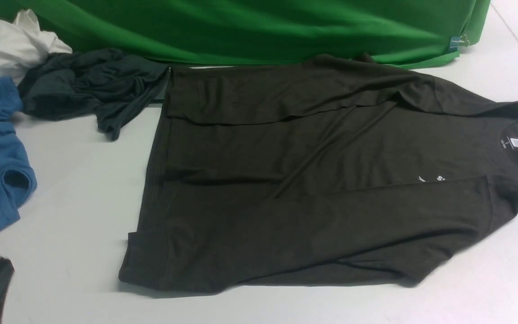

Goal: Fold a long-sleeved shirt on a white desktop.
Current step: 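Grasp the left edge of the dark T-shirt lying flat on the table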

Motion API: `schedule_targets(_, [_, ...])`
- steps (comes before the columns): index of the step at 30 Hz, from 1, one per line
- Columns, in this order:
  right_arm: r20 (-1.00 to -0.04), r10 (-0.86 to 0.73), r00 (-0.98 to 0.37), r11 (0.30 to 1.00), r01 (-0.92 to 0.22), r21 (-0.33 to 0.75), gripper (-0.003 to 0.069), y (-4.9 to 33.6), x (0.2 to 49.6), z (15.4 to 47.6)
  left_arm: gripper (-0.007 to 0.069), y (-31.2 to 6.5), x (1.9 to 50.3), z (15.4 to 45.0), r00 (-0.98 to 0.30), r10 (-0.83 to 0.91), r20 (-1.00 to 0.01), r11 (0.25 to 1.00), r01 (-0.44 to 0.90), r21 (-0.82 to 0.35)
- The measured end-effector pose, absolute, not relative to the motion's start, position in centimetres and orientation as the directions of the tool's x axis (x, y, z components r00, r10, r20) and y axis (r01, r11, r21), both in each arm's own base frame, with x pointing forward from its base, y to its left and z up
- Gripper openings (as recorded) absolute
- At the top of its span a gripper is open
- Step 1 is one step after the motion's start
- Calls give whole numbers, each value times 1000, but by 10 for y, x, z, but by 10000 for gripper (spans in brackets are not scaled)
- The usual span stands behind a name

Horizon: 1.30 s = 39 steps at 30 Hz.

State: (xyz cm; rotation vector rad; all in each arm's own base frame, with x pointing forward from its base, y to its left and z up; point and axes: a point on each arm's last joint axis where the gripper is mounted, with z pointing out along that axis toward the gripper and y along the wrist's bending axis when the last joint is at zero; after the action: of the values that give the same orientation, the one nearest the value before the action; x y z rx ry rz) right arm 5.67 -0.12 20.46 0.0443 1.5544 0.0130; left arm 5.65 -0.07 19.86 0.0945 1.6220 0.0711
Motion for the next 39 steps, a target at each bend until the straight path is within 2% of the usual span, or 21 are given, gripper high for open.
schedule_targets(2, [-994, 77, 81, 997, 14, 79, 242, -1, 56, 210, 22, -1, 57, 206, 32, 95, -995, 995, 8, 95])
schedule_targets(5, [-949, 226, 219, 974, -31, 224, 242, -1, 54, 223, 22, 0, 55, 221, 187, 88, -978, 996, -9, 87])
schedule_targets(7, [-927, 279, 249, 960, -53, 275, 240, -1, 54, 226, 22, 0, 54, 226, 242, 87, -966, 996, -16, 86])
schedule_targets(11, [-898, 318, 303, 948, -82, 308, 242, -1, 52, 232, 22, 0, 53, 229, 281, 87, -956, 996, -21, 85])
schedule_targets(14, [-836, 360, 414, 933, -142, 331, 241, -1, 48, 243, 22, 2, 47, 244, 446, -43, -894, 999, 7, -45])
schedule_targets(17, [-792, 384, 475, 923, -182, 339, 241, -1, 43, 256, 22, 5, 37, 261, 605, -200, -771, 978, 82, -190])
schedule_targets(20, [-765, 389, 514, 921, -201, 333, 241, -1, 38, 288, 22, 6, 34, 288, 618, -290, -731, 955, 134, -265])
schedule_targets(23, [-764, 382, 520, 924, -200, 326, 241, -1, 38, 336, 22, 6, 34, 333, 602, -324, -730, 944, 160, -287])
schedule_targets(25, [-779, 380, 498, 925, -189, 330, 241, -1, 45, 371, 22, 4, 39, 368, 555, -332, -762, 942, 161, -293])
schedule_targets(26, [-783, 379, 494, 925, -186, 330, 241, -1, 46, 375, 22, 4, 43, 370, 529, -333, -781, 942, 156, -296])
schedule_targets(27, [-812, 378, 444, 926, -164, 341, 241, -1, 57, 398, 22, 2, 52, 395, 465, -336, -819, 942, 150, -302])
schedule_targets(30, [-884, 358, 301, 934, -96, 345, 241, -2, 85, 425, 22, -2, 80, 423, 236, -331, -914, 943, 110, -313])
schedule_targets(31, [-905, 346, 246, 938, -70, 340, 241, -2, 93, 427, 22, -4, 90, 425, 151, -310, -939, 950, 89, -299])
schedule_targets(32, [-910, 343, 232, 939, -64, 337, 241, -2, 98, 430, 22, -4, 92, 427, 150, -310, -939, 950, 89, -299])
schedule_targets(33, [-936, 319, 152, 948, -30, 318, 241, -2, 112, 430, 22, -5, 108, 428, 24, -249, -968, 967, 57, -247])
schedule_targets(34, [-953, 295, 76, 955, -2, 295, 241, -3, 126, 426, 22, -5, 122, 430, -44, -191, -981, 980, 41, -193])
schedule_targets(37, [-961, 245, -125, 969, 51, 240, 241, -3, 155, 405, 22, -5, 155, 426, -146, -122, -982, 991, 28, -128])
schedule_targets(39, [-952, 237, -195, 971, 63, 229, 241, -3, 163, 396, 22, -5, 165, 423, -175, -115, -978, 992, 28, -122])
